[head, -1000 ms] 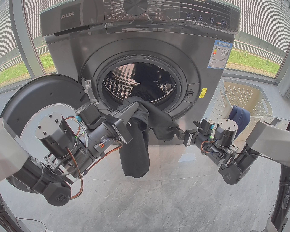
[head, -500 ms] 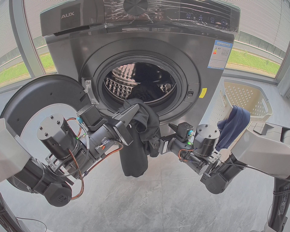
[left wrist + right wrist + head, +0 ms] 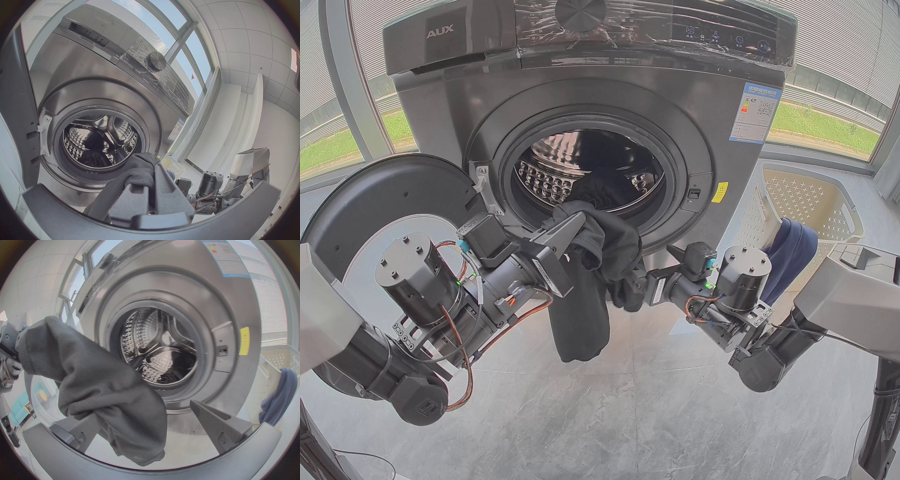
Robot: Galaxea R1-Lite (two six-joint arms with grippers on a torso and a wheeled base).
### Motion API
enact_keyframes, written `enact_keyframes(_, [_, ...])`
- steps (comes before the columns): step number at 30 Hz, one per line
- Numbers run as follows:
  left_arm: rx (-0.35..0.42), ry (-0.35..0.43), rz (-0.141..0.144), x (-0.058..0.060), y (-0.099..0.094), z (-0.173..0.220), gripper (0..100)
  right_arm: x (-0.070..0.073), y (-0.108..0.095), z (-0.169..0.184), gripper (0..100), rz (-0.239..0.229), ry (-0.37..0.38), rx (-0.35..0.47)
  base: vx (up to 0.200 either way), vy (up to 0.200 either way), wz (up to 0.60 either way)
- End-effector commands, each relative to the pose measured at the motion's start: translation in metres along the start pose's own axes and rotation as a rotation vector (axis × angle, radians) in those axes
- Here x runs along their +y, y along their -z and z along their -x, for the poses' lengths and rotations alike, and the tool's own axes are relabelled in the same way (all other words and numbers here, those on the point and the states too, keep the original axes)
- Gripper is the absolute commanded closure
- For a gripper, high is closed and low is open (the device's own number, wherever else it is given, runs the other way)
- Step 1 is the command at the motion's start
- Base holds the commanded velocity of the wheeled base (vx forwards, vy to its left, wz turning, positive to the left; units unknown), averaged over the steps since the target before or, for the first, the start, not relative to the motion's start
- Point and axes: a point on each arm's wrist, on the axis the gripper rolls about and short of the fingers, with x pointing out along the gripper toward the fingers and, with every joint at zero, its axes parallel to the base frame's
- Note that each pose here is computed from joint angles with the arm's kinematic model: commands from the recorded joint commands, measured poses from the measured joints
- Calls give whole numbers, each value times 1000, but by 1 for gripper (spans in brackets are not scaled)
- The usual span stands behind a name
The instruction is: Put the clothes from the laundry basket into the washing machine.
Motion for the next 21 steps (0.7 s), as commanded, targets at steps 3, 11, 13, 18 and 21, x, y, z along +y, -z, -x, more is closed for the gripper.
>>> enact_keyframes(3, [-1,-1,-1,0,-1,1,100,-39,-5,7,0,5,102,7,0,0,0])
enact_keyframes(11, [-11,4,-1,-1,-4,1,100,-56,16,11,0,12,148,80,0,0,0])
enact_keyframes(13, [-14,3,-2,-1,-5,1,100,-57,24,10,0,13,150,99,0,0,0])
enact_keyframes(18, [-27,8,-3,-3,-9,2,100,-55,43,8,0,11,145,139,0,0,0])
enact_keyframes(21, [-33,9,-4,-3,-11,1,100,-55,51,6,0,10,146,154,0,0,0])
